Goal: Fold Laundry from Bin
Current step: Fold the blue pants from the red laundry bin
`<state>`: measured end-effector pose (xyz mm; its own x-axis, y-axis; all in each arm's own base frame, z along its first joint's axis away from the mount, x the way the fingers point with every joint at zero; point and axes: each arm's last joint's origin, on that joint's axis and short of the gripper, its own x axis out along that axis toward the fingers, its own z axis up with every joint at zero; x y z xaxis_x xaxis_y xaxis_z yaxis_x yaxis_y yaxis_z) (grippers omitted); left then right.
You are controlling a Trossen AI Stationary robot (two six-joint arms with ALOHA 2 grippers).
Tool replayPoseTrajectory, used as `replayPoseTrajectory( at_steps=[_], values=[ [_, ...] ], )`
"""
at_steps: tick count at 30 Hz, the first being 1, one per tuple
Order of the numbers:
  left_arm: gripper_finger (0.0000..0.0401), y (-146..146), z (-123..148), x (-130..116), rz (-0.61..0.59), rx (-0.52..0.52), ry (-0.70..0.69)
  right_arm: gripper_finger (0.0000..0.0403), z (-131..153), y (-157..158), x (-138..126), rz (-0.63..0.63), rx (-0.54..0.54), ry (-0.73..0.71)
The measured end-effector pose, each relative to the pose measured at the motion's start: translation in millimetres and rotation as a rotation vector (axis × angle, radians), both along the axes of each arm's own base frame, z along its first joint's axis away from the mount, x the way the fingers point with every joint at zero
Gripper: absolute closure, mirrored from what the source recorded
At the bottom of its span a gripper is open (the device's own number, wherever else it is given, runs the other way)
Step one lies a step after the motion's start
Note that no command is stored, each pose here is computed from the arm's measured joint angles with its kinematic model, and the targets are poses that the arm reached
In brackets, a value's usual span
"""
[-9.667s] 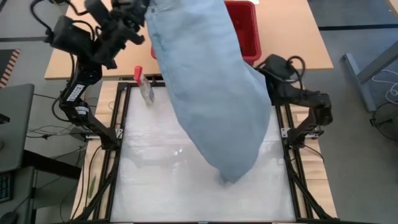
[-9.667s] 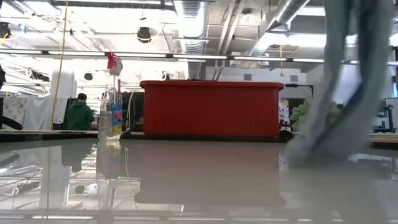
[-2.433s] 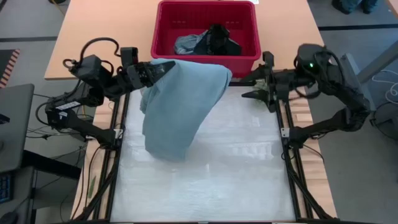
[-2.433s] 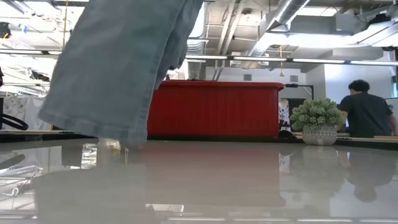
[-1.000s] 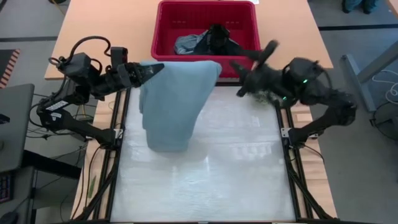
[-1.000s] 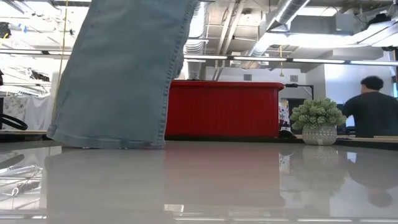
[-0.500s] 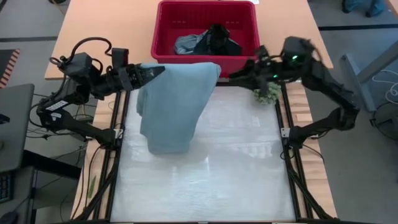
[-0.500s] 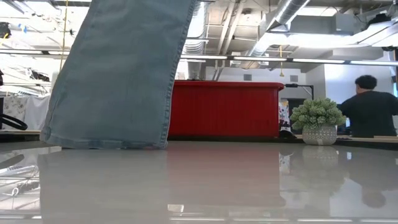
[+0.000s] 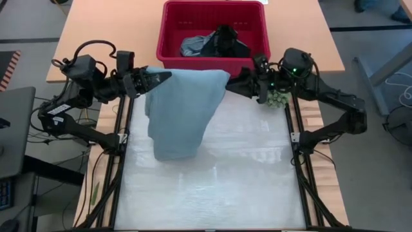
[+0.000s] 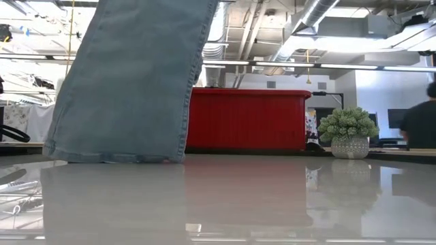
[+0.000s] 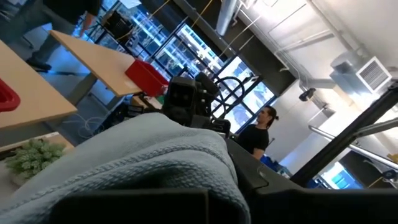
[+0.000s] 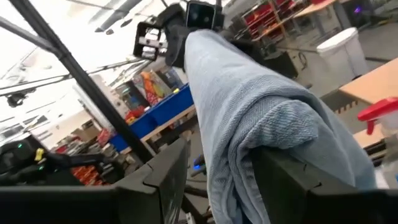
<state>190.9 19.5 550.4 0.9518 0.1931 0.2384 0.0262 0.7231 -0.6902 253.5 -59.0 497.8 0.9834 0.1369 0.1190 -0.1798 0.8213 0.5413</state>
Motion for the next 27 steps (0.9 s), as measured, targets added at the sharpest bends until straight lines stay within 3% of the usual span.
replayPoseTrajectory(
  at_steps=[7,15,22,27],
  values=[
    [0.0401,0,0,0,0.001,0.001,0.005,0.0198,-5,8,13,-0.019,0.007,0.004],
    [0.0401,0,0,-3,0.003,0.008,0.008,0.0198,-19,5,20,-0.045,0.004,0.116],
    [0.0401,0,0,-4,0.007,0.008,0.007,0.0206,-11,4,20,-0.068,-0.027,0.033],
    [0.0401,0,1,-5,0.01,0.015,0.003,0.025,-2,4,21,-0.064,-0.052,-0.066]
  ],
)
